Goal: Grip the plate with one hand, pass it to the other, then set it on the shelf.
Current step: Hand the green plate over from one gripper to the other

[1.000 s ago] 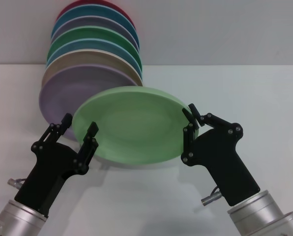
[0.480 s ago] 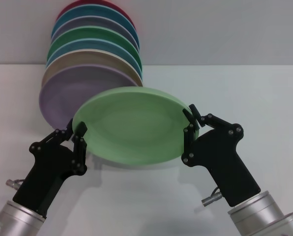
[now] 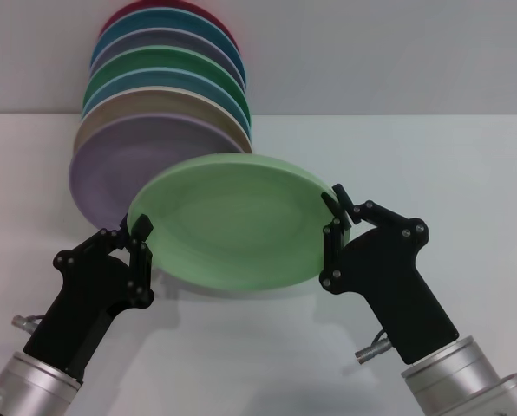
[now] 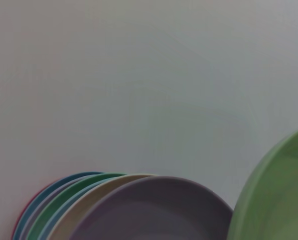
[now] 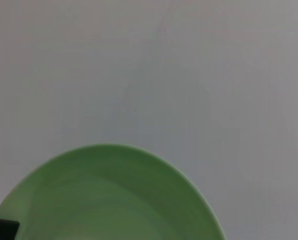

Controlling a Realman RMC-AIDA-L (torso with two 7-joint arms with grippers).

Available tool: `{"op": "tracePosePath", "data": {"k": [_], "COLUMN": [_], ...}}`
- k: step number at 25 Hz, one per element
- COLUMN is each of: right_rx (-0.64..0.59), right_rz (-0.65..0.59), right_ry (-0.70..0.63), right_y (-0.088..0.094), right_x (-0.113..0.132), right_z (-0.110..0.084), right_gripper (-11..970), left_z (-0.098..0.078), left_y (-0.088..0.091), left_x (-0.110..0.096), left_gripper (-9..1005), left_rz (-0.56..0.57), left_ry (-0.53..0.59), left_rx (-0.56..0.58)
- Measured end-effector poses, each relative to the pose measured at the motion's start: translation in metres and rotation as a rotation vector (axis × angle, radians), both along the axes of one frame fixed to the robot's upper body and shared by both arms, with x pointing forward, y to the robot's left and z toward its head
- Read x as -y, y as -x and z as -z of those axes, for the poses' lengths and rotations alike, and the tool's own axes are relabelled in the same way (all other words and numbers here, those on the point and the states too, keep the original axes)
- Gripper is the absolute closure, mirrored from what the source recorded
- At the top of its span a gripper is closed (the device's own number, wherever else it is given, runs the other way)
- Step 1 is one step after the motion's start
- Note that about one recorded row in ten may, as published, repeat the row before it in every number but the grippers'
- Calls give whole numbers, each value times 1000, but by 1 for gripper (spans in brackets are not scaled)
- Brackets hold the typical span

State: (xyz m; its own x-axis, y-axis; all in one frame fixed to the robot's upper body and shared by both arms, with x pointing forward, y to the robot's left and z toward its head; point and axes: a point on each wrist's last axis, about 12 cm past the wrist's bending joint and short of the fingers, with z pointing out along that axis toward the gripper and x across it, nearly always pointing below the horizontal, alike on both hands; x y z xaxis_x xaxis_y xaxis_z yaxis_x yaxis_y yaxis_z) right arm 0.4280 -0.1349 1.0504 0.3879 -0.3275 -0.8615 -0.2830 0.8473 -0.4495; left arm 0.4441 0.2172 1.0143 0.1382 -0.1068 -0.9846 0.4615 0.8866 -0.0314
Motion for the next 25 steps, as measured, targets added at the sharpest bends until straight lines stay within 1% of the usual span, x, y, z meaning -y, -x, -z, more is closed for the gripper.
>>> {"op": "tracePosePath", "data": {"k": [8,15,25], "right_rx": [0,-1,-2], "right_rz": [1,0,-6], "right_ry": [1,3,25], "right_y": [-1,-2,-6], "right_x": [0,0,0], "right_z": [0,0,1], "right_gripper": [813,803,790], "left_z": [0,0,-1], "left_y": [-1,-1,-4], "left_x": [-1,-1,-1], "left_gripper": [924,967,951], "left_rz": [-7,-5,-2], "left_ry": [1,-1,-15], "left_rx": [-6,-5,4]}}
